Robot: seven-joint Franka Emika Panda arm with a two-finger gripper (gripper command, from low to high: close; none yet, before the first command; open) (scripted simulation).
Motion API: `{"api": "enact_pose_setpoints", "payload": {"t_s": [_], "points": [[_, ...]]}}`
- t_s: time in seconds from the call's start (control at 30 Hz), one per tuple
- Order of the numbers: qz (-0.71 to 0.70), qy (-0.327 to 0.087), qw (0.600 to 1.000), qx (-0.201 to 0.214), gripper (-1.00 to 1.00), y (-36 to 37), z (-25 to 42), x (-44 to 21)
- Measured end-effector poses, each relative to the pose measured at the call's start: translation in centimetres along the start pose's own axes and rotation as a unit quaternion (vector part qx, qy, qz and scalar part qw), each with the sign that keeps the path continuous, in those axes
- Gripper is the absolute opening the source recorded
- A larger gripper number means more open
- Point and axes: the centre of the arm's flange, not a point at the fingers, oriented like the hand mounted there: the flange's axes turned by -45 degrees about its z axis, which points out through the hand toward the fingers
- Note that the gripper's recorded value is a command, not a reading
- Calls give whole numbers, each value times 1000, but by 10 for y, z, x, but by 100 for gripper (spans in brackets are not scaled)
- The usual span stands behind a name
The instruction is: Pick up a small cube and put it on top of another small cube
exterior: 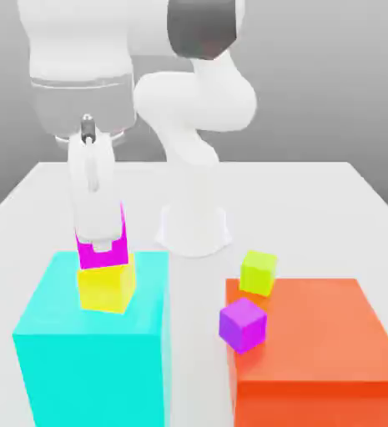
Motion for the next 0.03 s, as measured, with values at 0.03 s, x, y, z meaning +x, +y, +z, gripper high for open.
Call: {"api": "enact_pose_setpoints", "payload": {"t_s": [0.03], "points": [[0,0,1000,0,100,0,0,0]]}}
